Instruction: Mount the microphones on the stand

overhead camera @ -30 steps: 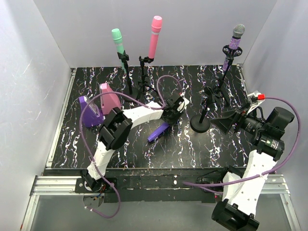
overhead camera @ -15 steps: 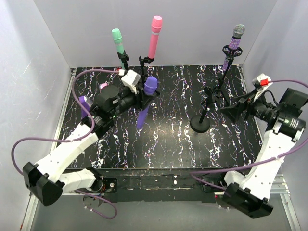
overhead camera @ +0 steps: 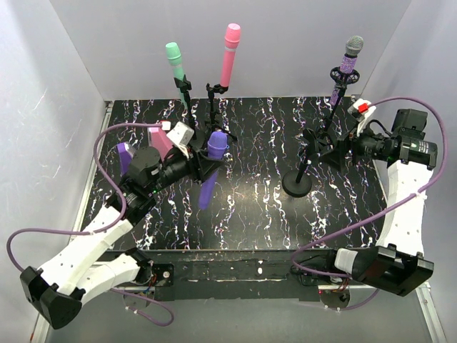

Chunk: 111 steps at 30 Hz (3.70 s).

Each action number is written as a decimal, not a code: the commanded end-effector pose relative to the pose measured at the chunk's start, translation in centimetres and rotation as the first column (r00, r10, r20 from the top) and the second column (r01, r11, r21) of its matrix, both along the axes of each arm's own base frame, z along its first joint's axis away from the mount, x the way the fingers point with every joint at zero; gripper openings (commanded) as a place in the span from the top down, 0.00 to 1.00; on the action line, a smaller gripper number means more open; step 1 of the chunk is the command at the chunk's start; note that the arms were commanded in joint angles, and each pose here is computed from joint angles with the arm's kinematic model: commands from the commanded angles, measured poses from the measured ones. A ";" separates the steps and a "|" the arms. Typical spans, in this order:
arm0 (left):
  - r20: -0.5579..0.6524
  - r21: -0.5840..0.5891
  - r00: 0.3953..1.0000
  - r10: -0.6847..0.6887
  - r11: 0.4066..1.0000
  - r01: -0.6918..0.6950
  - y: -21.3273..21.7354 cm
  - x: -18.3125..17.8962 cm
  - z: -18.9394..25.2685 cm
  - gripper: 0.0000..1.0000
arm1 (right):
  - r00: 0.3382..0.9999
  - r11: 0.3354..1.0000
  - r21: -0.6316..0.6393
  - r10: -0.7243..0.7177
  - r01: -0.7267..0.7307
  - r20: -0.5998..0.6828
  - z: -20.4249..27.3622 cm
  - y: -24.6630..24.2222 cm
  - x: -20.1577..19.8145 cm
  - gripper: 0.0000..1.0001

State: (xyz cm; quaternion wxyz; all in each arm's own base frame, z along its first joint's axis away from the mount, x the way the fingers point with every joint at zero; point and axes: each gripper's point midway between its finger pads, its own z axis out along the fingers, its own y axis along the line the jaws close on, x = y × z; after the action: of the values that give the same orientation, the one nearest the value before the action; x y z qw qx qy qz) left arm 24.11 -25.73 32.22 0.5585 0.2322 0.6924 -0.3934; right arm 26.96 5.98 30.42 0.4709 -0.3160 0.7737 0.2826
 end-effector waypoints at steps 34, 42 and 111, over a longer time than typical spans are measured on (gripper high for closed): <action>0.093 -0.103 0.996 0.015 0.995 -0.005 1.7 -2.0 3.1 1.00 | 0.995 0.988 -0.156 0.035 -0.020 0.093 -4.4 2.8 5.4 0.21; 0.097 -0.100 0.995 0.010 0.995 0.000 1.6 -2.0 3.1 1.00 | 0.992 0.986 -0.150 0.084 -0.070 0.094 -4.3 3.4 4.9 0.46; 0.493 -0.149 0.814 -0.306 0.893 0.425 -12.0 -0.5 7.4 1.00 | 0.810 0.811 0.005 0.584 -0.585 0.057 -4.9 14.1 -6.9 0.89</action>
State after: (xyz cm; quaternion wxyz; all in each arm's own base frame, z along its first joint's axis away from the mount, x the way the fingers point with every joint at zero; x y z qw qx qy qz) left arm 25.19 -38.53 36.49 0.6214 0.3637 0.4624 -0.5175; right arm 19.90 19.71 24.73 0.3724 -0.5341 0.6404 0.4073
